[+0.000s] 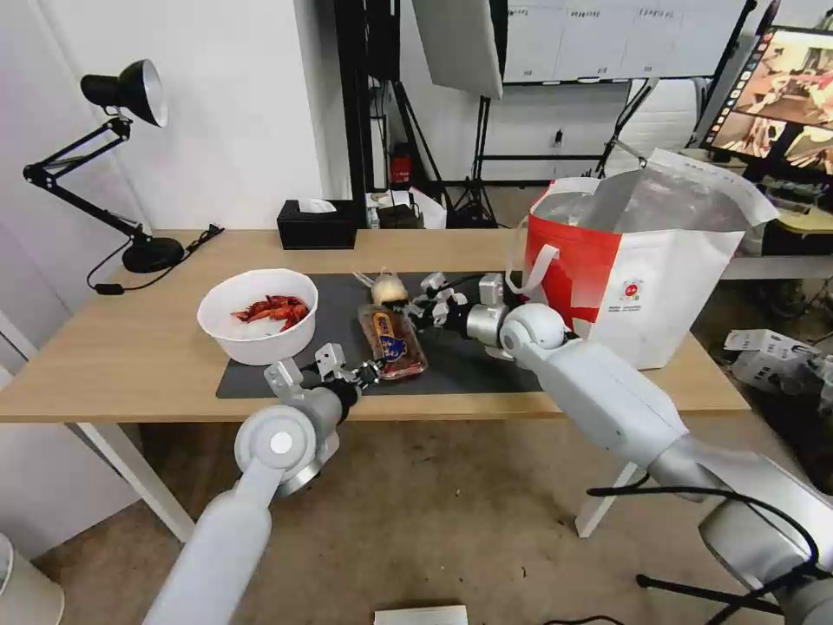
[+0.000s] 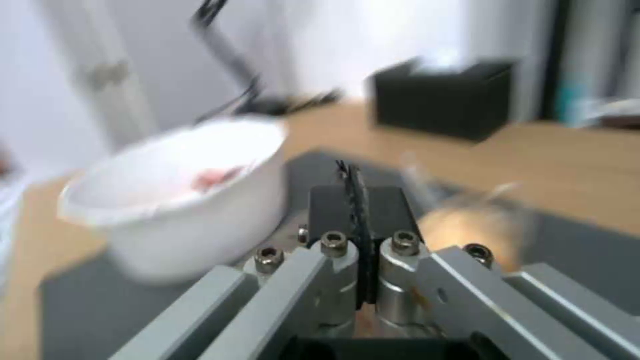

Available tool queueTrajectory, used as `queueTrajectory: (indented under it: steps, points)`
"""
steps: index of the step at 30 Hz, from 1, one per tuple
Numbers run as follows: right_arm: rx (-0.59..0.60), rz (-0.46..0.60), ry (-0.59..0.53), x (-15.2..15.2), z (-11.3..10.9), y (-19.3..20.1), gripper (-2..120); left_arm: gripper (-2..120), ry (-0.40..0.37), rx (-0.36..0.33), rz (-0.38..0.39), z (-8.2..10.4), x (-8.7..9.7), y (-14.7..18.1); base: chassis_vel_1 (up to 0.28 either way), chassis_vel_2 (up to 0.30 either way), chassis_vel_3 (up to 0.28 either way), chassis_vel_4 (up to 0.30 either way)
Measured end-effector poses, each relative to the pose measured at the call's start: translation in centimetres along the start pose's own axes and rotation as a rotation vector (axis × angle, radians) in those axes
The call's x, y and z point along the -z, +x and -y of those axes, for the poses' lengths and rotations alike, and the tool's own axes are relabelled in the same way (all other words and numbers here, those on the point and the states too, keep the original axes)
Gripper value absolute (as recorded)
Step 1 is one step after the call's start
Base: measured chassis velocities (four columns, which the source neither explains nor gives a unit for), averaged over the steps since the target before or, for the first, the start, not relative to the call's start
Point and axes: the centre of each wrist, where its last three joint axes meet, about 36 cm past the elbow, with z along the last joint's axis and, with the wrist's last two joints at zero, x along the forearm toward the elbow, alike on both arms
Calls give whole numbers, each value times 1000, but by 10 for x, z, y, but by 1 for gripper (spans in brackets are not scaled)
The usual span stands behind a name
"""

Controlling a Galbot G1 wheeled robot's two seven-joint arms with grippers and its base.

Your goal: Pick up the trash from the table and place it into the takeout bag.

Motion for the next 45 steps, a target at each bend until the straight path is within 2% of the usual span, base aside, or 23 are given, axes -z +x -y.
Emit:
queueTrajectory:
  steps: [3, 7, 9, 15, 17, 19, 20, 21, 22, 24, 25, 28, 29, 30, 32, 33, 36, 37, 39, 40, 42, 43, 45]
  points:
    - [-86, 34, -3, -1, -14, 14, 0, 0, -7, -10, 18, 2, 4, 5, 0, 0, 0, 0]
    - [-229, 82, -4, -4, -34, 50, 14, 0, -35, -28, 60, 7, 12, 14, 0, 0, 0, 0]
    - [-246, 86, -4, -5, -37, 56, 18, 0, -42, -31, 67, 7, 13, 16, 0, 0, 0, 0]
    - [-329, 53, 35, -15, -68, 144, 44, 0, -116, -80, 165, 14, 26, 28, 0, 0, 0, 0]
    - [-331, 50, 40, -15, -69, 149, 45, 0, -121, -85, 173, 15, 27, 28, 0, 0, 0, 0]
    - [-359, 15, 139, -19, -89, 205, 61, 0, -189, -160, 271, 31, 49, 23, 0, 0, 0, 0]
    - [-364, -2, 154, -27, -100, 220, 63, 0, -220, -183, 301, 39, 59, 18, 0, 0, 0, 0]
    - [-364, -2, 154, -27, -100, 220, 63, 0, -220, -183, 301, 39, 59, 18, 0, 0, 0, 0]
    - [-370, -22, 172, -41, -121, 241, 69, 0, -285, -223, 347, 56, 77, 9, 0, 0, 0, 0]
    - [-413, -25, 177, -72, -142, 266, 80, 0, -377, -282, 401, 91, 102, -12, 0, 0, 0, 0]
    - [-413, -25, 177, -72, -142, 266, 80, 0, -377, -282, 401, 91, 102, -12, 0, 0, 0, 0]
    - [-471, -19, 165, -102, -155, 281, 93, 0, -468, -331, 435, 135, 113, -43, 0, 0, 0, 0]
    - [-471, -19, 165, -102, -155, 281, 93, 0, -468, -331, 435, 135, 113, -43, 0, 0, 0, 0]
    - [-484, -16, 161, -108, -159, 283, 96, 0, -504, -338, 438, 149, 112, -55, 0, 0, 0, 0]
    - [-501, -13, 146, -116, -166, 284, 100, 0, -598, -345, 447, 175, 104, -81, 0, 0, 0, 0]
    - [-501, -13, 146, -116, -166, 284, 100, 0, -598, -345, 447, 175, 104, -81, 0, 0, 0, 0]
    - [-514, 1, 143, -117, -169, 283, 100, 0, -763, -350, 476, 214, 83, -120, 0, 0, 0, 0]
    - [-514, 1, 143, -117, -169, 283, 100, 0, -763, -350, 476, 214, 83, -120, 0, 0, 0, 0]
    - [-521, 17, 151, -112, -171, 282, 100, 0, -922, -344, 513, 247, 65, -147, 0, 0, 0, 0]
    - [-521, 17, 151, -112, -171, 282, 100, 0, -922, -344, 513, 247, 65, -147, 0, 0, 0, 0]
    - [-526, 16, 155, -111, -174, 284, 100, 0, -1032, -362, 531, 277, 48, -164, 0, 0, 0, 0]
    - [-526, 16, 155, -111, -174, 284, 100, 0, -1032, -362, 531, 277, 48, -164, 0, 0, 0, 0]
    - [-530, 14, 158, -111, -176, 286, 100, 0, -1102, -387, 531, 297, 34, -174, 0, 0, 0, 0]
